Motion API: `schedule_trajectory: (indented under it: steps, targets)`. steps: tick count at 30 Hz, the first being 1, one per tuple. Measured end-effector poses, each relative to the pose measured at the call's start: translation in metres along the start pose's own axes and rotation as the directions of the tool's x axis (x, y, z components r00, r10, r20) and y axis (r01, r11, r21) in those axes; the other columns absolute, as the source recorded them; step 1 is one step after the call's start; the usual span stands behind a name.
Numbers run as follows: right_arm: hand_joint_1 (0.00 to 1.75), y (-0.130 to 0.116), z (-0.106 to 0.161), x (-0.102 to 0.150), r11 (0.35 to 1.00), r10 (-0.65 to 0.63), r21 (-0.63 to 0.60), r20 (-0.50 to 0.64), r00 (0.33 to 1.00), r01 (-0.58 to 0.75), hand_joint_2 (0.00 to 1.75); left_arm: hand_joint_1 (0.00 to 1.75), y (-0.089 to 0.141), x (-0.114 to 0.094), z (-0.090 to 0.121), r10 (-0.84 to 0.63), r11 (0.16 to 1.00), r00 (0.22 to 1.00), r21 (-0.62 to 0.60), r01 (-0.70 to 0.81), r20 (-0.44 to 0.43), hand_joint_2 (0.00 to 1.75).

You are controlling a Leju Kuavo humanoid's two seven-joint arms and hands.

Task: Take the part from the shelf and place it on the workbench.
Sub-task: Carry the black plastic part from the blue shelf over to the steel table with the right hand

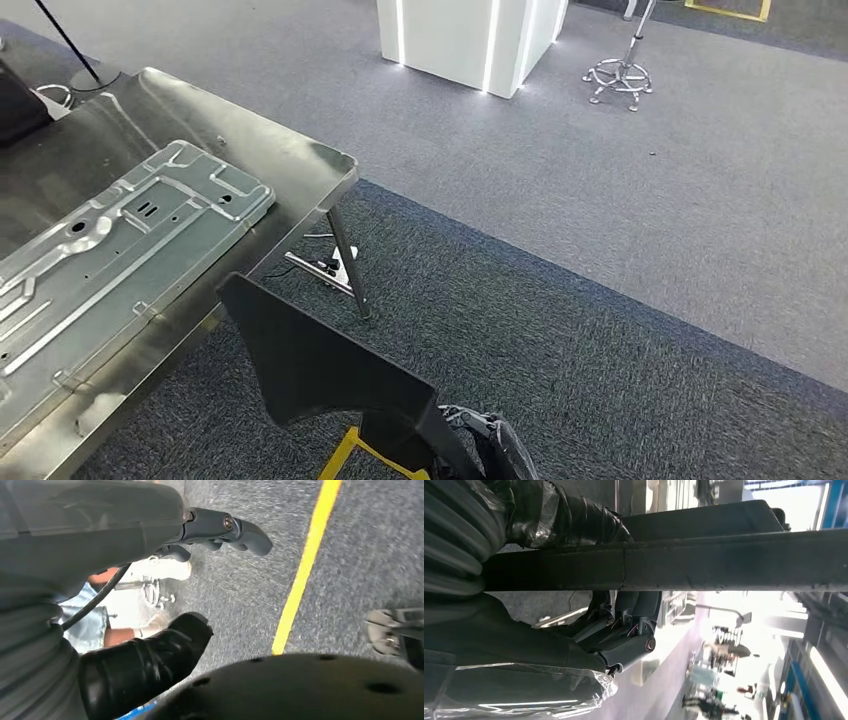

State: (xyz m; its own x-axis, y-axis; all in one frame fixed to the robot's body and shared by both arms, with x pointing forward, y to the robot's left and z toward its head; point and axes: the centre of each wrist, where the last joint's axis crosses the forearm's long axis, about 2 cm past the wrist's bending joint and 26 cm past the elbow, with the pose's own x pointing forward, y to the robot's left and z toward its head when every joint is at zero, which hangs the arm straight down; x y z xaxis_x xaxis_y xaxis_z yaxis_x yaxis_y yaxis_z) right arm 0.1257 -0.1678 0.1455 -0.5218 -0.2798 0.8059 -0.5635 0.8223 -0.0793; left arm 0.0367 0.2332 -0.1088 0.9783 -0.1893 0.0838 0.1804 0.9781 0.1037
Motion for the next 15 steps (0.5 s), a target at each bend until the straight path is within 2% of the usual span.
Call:
schedule_trajectory:
  steps: [15]
  targets:
    - [1.75,-0.0013,-0.0026,-0.0026,0.999,0.002,0.032,0.003,1.000,-0.002,1.75,0.00,0.0005,0.0012,-0.0001,0.009,1.000,1.000,-0.003,-0.009,0.006,1.75]
